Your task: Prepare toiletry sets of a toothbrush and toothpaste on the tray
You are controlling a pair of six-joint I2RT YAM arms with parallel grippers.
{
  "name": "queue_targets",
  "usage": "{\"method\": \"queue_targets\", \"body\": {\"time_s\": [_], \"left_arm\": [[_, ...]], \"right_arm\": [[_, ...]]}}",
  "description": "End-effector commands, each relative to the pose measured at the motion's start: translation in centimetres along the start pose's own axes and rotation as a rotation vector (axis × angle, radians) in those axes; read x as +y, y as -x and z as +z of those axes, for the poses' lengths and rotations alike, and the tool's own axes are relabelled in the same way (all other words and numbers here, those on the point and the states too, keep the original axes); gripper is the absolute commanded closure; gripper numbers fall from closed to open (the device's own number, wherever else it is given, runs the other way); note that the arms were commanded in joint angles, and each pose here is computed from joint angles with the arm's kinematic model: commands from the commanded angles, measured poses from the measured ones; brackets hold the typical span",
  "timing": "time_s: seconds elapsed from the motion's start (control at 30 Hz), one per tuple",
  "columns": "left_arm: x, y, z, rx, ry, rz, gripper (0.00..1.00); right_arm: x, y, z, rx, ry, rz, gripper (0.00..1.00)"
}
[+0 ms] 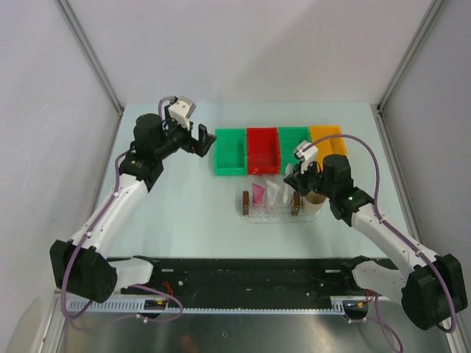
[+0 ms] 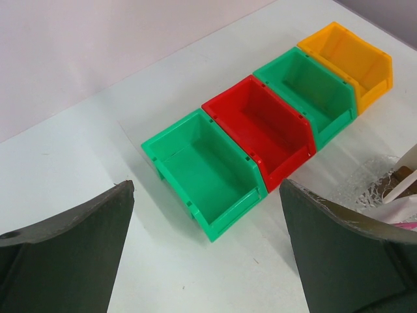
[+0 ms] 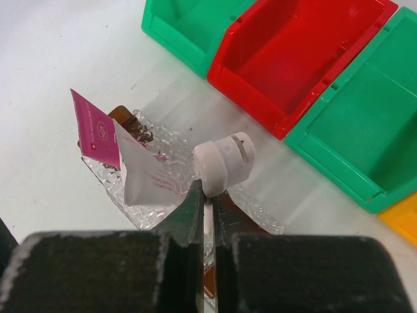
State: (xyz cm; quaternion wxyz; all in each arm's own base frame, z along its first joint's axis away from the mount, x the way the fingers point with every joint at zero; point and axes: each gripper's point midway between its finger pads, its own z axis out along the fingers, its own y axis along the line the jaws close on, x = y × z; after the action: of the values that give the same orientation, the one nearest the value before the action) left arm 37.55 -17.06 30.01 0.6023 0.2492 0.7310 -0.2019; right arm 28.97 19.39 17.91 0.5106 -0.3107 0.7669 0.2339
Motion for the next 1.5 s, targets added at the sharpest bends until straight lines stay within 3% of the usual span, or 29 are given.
{"method": "queue_targets", "body": {"time_s": [0.0,1.47], "left_arm": [[-0.2,0.2,-0.1,-0.016,-0.031,0.037,0.03],[-0.3,-0.2,-0.1,-0.008,-0.039,0.038,0.03]], "right_arm": [[-0.4,1.4,0.5,-0.059,-0.017,-0.020,1.00],[0.2,-0.9,1.4,0.013,0.017,-0.010,1.00]]}}
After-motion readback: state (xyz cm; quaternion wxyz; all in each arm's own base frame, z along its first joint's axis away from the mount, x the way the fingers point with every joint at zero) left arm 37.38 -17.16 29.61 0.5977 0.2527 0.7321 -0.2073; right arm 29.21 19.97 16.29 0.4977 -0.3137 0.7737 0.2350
